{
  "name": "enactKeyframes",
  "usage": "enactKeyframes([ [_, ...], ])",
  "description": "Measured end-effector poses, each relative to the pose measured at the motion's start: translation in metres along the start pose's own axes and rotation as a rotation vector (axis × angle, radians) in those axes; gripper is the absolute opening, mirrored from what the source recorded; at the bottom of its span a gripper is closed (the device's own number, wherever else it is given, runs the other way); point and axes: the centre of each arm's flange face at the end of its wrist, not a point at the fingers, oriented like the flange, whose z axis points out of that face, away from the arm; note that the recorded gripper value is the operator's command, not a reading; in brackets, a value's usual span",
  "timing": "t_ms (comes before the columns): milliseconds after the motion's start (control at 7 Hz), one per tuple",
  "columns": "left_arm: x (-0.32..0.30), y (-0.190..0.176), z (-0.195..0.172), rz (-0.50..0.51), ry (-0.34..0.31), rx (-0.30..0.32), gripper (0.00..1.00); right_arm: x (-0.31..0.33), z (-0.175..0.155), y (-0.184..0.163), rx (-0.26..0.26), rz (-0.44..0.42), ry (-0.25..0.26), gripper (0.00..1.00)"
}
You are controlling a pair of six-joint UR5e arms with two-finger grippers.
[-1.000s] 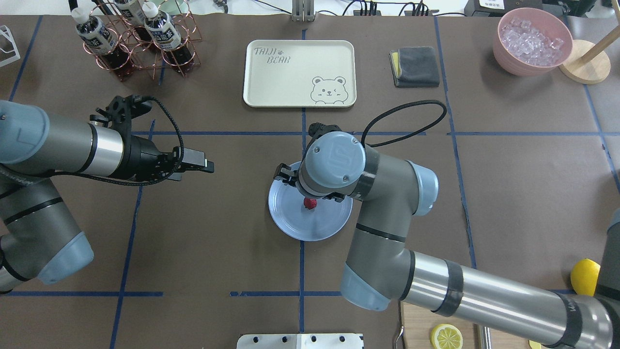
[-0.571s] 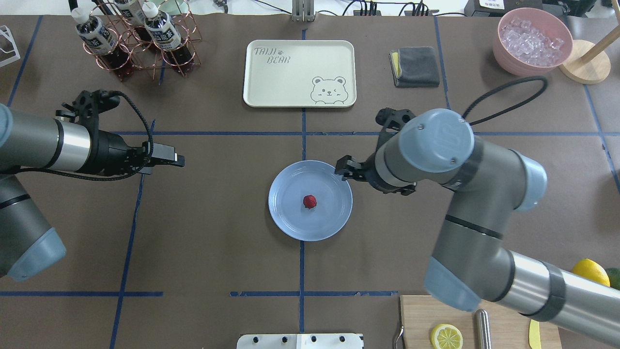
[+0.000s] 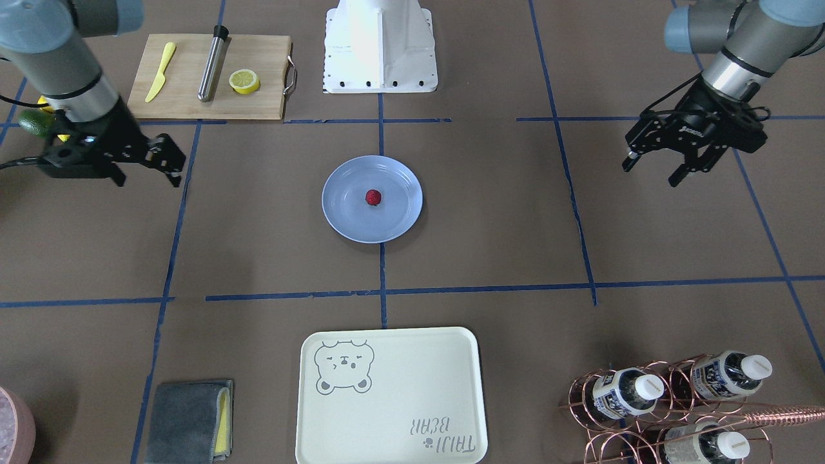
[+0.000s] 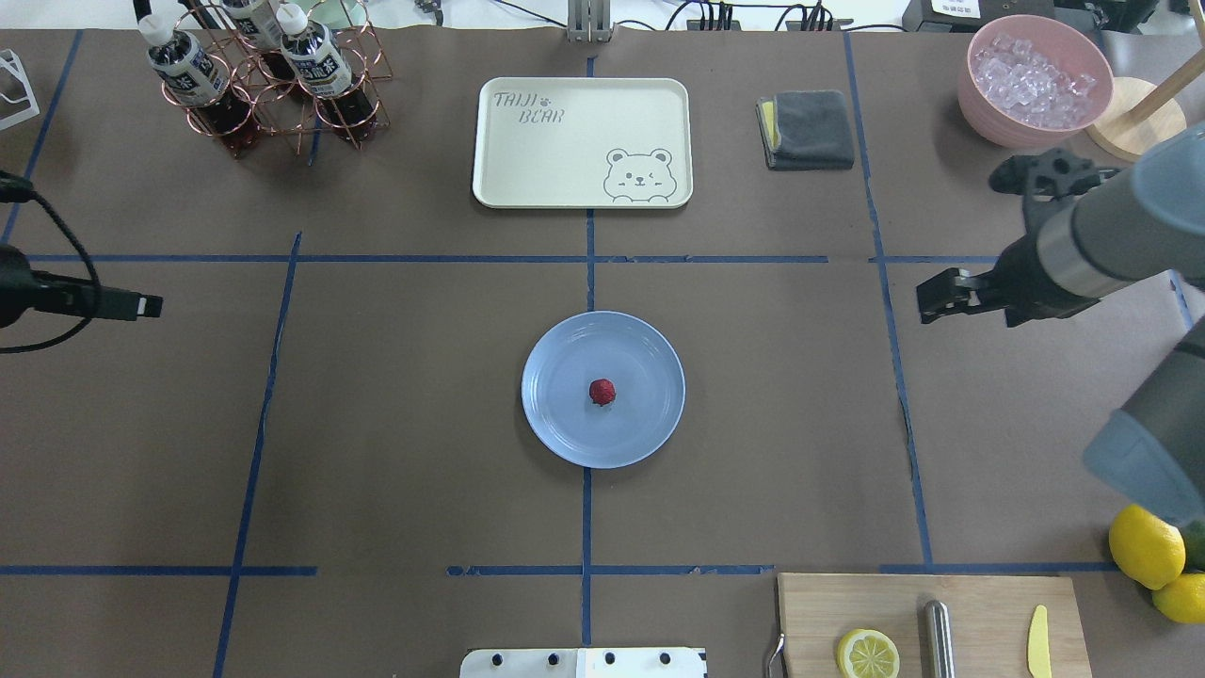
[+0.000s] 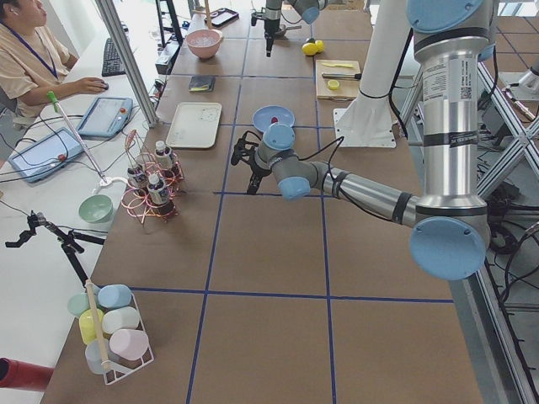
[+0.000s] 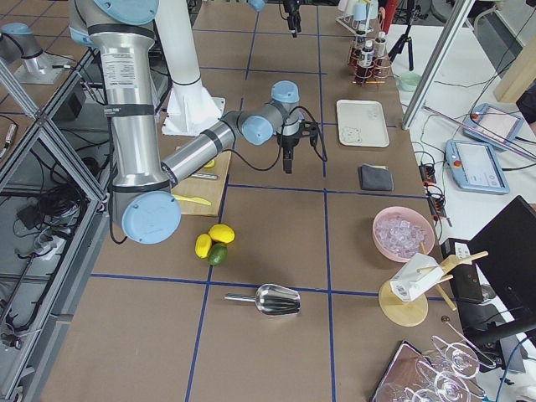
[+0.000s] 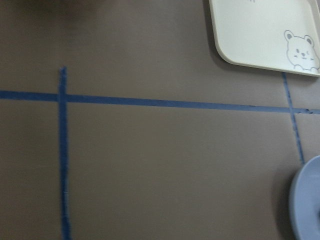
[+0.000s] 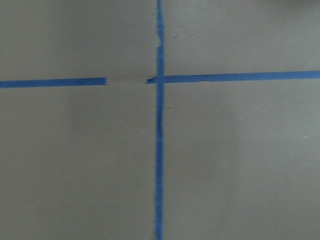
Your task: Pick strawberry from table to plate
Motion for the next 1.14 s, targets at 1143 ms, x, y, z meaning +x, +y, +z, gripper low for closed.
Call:
enactKeyframes([
  [1143,-0.233,-0.048,-0.152,0.069,-0.239,-0.232,1.00,0.345,-0.044,-0.034,-0.036,-0.134,-0.043,1.00],
])
